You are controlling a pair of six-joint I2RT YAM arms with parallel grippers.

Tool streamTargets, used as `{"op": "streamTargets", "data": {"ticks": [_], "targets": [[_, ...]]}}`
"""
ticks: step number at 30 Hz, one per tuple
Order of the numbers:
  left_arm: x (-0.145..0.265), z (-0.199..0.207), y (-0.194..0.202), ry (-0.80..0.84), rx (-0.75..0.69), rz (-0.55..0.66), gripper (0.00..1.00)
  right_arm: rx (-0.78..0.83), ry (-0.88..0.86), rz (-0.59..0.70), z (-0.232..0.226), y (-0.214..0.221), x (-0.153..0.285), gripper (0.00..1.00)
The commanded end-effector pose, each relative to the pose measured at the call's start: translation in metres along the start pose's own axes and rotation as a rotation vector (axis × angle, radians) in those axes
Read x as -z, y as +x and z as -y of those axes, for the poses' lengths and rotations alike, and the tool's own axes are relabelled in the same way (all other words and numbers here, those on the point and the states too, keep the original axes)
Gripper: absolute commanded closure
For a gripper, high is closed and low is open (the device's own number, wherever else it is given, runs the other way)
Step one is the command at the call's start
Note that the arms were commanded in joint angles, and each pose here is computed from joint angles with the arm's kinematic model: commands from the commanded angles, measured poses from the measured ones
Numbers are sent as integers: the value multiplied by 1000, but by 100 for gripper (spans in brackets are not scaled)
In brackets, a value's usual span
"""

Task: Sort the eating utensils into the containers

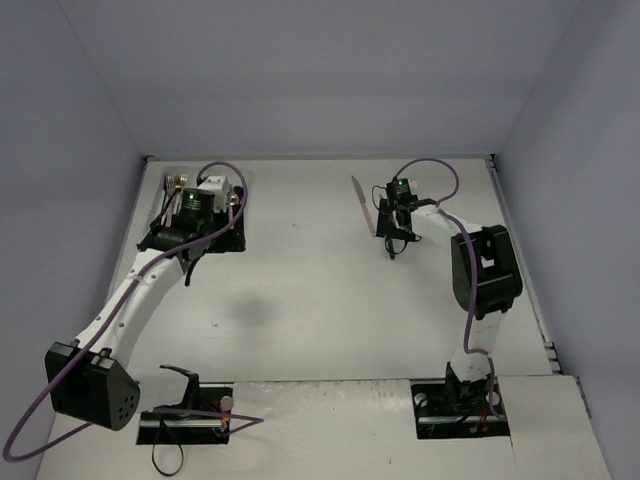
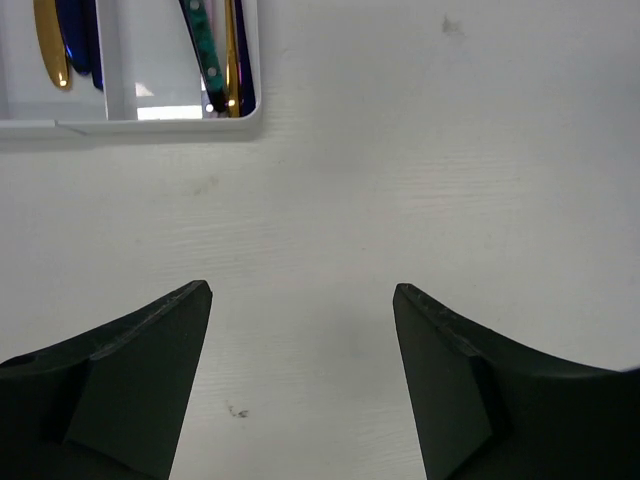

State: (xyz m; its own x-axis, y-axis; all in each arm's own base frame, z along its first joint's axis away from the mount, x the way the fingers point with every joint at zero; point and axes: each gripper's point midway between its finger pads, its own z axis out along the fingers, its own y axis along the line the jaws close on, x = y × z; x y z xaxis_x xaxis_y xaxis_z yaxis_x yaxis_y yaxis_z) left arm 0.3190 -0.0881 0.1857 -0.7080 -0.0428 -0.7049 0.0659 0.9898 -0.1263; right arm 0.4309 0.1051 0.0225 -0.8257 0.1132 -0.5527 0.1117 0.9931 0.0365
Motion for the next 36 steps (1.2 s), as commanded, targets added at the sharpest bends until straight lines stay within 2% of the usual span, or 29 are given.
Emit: {"op": "streamTargets", "data": {"ticks": [1, 10, 15, 17, 22, 25, 36], "targets": [[20, 0, -8, -36, -30, 116, 29, 4, -6, 55, -6, -28, -4, 56], [27, 24, 25, 36, -45, 86, 29, 8, 3, 34, -11, -31, -28, 71], [35, 42, 28, 96, -27, 102, 28, -2, 7, 30, -12, -33, -34, 94], [36, 48, 29, 112, -18, 97, 28, -4, 8, 43, -12, -37, -31, 100], [42, 75, 22, 188, -4, 116, 28, -20, -24, 119, -17, -64, 1, 100], [43, 99, 14, 271, 25, 148, 28, -46, -79, 193, -25, -83, 41, 100], [60, 209, -34, 711, 213, 250, 28, -176, -281, 346, -77, -86, 159, 100]]}}
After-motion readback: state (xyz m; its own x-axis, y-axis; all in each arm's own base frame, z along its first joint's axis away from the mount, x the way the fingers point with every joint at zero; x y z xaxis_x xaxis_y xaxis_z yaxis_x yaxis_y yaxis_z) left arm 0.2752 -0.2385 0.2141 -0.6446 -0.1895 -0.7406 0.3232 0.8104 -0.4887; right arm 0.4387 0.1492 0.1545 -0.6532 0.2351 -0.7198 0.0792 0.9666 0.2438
